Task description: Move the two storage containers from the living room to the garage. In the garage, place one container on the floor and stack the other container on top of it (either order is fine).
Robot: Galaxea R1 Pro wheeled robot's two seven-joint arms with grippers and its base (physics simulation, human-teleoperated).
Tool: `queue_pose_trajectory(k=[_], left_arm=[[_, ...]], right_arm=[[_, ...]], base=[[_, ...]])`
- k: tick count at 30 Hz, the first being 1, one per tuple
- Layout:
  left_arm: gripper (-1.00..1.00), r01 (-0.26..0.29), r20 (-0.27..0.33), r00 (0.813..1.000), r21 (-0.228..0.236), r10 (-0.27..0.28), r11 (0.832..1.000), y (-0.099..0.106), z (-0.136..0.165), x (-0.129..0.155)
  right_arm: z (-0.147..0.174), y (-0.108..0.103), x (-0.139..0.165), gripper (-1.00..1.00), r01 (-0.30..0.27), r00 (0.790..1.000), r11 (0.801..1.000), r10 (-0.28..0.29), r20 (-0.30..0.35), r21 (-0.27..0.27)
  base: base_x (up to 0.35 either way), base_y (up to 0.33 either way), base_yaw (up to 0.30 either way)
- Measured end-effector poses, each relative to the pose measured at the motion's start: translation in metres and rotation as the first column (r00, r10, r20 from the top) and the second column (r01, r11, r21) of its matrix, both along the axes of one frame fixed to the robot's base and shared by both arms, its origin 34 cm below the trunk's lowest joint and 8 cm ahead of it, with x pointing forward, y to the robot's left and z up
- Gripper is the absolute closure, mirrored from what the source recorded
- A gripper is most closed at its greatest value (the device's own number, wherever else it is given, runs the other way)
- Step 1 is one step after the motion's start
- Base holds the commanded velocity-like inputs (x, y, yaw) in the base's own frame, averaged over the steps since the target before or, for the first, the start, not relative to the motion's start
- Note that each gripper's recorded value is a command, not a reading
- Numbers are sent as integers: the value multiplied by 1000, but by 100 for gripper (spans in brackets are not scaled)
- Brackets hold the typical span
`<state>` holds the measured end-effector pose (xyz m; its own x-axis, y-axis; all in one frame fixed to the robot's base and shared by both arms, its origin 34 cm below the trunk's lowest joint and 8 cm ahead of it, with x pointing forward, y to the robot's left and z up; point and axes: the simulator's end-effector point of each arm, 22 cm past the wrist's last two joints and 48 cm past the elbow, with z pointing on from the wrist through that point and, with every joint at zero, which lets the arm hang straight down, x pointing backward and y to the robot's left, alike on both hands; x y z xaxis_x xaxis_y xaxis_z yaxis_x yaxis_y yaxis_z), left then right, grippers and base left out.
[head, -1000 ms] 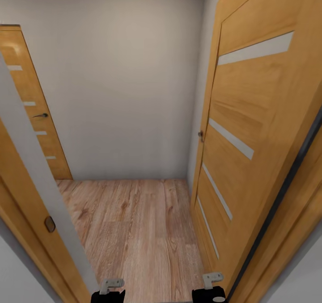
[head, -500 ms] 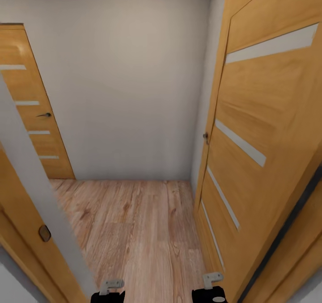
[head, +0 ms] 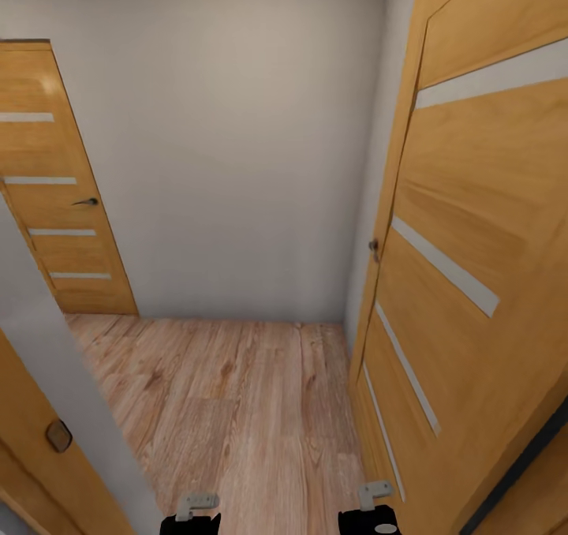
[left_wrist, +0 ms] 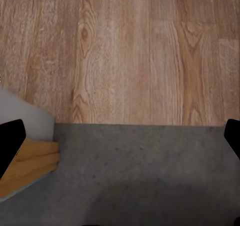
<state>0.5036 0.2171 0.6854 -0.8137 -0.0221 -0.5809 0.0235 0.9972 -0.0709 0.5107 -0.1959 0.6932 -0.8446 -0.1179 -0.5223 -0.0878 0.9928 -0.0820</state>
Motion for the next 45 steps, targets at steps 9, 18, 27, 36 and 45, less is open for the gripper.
queue_pose_trajectory(k=[9,18,27,36,45], left_arm=[[-100,0,-2,1000,0,0,1000,0,-1,-1],[-100,0,-3,1000,0,0,1000,0,-2,-1],[-100,0,-4,1000,0,0,1000,0,-3,-1],[-100,0,-3,1000,0,0,1000,0,-3,-2],[-100,1,-3,1000,0,-1,1000,0,-3,-2]], right_arm=[[-2,0,-1,-100,0,1000,1000,0,-4,0],[-2,0,-2,-100,0,1000,1000,0,-6,0],[-3,-1,-2,-100,0,1000,1000,0,-8,0],[-3,-1,-2,-100,0,1000,1000,0,-8,-1],[-3,0,-2,-100,-1,1000,1000,1,-8,1]], base=[[125,-57,75],[44,-5,48],[27,0,34],[180,-13,3],[156,-6,1]])
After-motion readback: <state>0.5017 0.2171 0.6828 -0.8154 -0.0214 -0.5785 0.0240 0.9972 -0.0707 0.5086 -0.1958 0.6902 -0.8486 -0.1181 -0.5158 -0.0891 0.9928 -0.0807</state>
